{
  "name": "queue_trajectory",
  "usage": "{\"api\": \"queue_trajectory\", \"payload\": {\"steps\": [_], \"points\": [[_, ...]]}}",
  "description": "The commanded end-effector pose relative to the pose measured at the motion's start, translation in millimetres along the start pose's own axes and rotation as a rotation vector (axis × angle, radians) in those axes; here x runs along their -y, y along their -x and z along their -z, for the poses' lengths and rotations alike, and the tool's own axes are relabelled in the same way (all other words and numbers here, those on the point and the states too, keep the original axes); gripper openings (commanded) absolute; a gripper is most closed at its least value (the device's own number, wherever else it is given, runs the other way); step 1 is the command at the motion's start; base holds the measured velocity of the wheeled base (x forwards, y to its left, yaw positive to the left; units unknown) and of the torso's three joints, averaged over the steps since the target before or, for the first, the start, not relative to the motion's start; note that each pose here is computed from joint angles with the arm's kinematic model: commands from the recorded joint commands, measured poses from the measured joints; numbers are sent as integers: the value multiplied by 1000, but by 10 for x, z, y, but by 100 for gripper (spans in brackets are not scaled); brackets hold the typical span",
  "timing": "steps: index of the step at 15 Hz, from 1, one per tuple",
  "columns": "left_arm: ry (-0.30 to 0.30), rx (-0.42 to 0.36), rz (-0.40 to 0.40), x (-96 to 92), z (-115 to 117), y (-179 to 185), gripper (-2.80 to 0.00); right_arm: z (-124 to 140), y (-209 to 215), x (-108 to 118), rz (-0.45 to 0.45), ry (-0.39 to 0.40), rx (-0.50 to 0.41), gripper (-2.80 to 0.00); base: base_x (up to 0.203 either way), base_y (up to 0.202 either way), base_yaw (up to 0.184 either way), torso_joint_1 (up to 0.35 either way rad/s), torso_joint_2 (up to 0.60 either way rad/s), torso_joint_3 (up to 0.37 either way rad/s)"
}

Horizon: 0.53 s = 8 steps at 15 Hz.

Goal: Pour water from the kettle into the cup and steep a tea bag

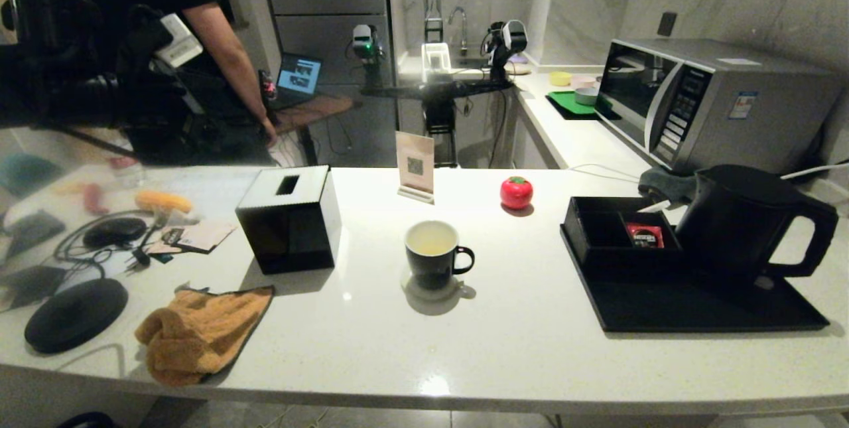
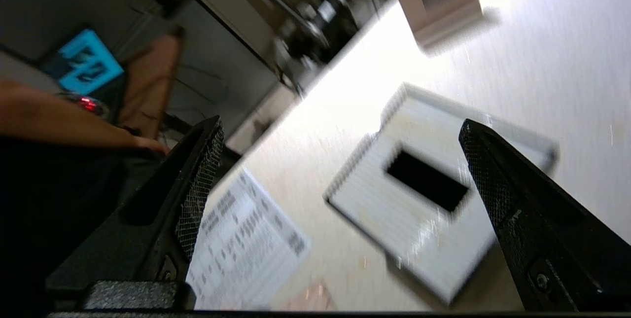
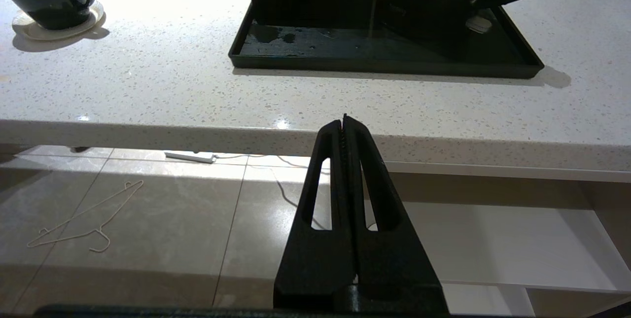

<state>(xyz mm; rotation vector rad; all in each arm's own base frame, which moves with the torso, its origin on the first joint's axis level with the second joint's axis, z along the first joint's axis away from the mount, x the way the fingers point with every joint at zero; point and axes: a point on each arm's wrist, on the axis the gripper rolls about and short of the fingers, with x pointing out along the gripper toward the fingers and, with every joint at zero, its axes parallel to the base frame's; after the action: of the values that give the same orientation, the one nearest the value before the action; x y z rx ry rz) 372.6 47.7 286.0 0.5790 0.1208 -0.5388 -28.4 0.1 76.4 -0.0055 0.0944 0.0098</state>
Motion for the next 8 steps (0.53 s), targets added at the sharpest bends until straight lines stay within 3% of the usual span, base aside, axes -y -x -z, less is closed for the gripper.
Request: {"api": "queue_trajectory", "payload": {"steps": [1,5,8], "points": [[112,121,-106,22,-240,87,0,0,-1,0,-1,0,-2,-280,0,0,0,0,0,0],[322,271,-255,171,-459,228,0,0,-1,0,-1,0,-2,-280,0,0,0,0,0,0],[455,348,-331,419,-542,173,0,0,-1,0,-1,0,-2,-280,0,0,0,0,0,0]]}}
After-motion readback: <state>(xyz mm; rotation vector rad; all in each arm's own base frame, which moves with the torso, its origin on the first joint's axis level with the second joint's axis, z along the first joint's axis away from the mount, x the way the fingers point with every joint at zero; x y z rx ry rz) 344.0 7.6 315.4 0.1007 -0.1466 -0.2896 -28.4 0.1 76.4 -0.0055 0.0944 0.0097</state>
